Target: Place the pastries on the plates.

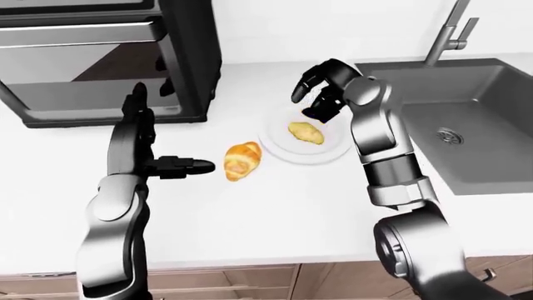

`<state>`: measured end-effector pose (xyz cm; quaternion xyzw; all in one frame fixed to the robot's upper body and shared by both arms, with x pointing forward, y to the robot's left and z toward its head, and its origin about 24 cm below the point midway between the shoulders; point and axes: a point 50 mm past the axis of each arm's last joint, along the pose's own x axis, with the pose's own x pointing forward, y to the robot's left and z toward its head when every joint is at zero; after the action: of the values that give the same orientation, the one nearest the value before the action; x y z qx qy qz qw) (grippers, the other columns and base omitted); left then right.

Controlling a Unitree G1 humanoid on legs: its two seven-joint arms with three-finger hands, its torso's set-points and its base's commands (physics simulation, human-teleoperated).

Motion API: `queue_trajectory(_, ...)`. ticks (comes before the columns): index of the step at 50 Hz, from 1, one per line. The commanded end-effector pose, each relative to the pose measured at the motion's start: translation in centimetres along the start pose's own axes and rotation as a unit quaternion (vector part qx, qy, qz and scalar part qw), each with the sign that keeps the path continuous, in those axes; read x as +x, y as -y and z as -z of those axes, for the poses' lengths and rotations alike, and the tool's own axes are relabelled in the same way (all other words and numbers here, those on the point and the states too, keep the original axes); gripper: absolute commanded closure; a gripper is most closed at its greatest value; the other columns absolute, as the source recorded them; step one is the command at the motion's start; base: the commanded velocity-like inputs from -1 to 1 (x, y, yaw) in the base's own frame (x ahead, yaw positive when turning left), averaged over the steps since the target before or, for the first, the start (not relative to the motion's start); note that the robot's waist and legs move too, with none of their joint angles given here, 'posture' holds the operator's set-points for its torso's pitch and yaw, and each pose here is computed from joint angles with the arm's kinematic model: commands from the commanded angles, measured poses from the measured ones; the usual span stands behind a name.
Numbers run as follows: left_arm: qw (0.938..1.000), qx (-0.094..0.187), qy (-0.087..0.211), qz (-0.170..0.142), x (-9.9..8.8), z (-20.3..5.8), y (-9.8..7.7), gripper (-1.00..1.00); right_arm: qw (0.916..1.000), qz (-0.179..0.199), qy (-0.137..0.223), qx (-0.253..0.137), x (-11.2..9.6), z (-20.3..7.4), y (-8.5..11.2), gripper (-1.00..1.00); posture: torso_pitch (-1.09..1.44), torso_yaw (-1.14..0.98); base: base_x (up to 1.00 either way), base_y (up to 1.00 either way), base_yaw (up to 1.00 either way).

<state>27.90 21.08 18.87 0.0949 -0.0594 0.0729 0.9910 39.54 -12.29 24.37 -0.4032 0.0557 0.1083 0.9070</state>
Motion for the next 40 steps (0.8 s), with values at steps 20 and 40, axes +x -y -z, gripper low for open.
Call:
queue_trajectory(20,0.9990,-0.001,0.044,-0.003,0.1,-2.1,0.0,-1.00,0.9956,0.070,0.055,0.026,-3.6,-2.9,4.8,-1.00,0.00,0.00,0.00,0.00,0.00)
queue_trajectory(40,0.9991,-0.010,0.041,0.006,0.4,-2.0,0.6,-1.00,0.9794,0.161,0.068,0.102,-17.0,-1.5,8.1,-1.00,0.00,0.00,0.00,0.00,0.00)
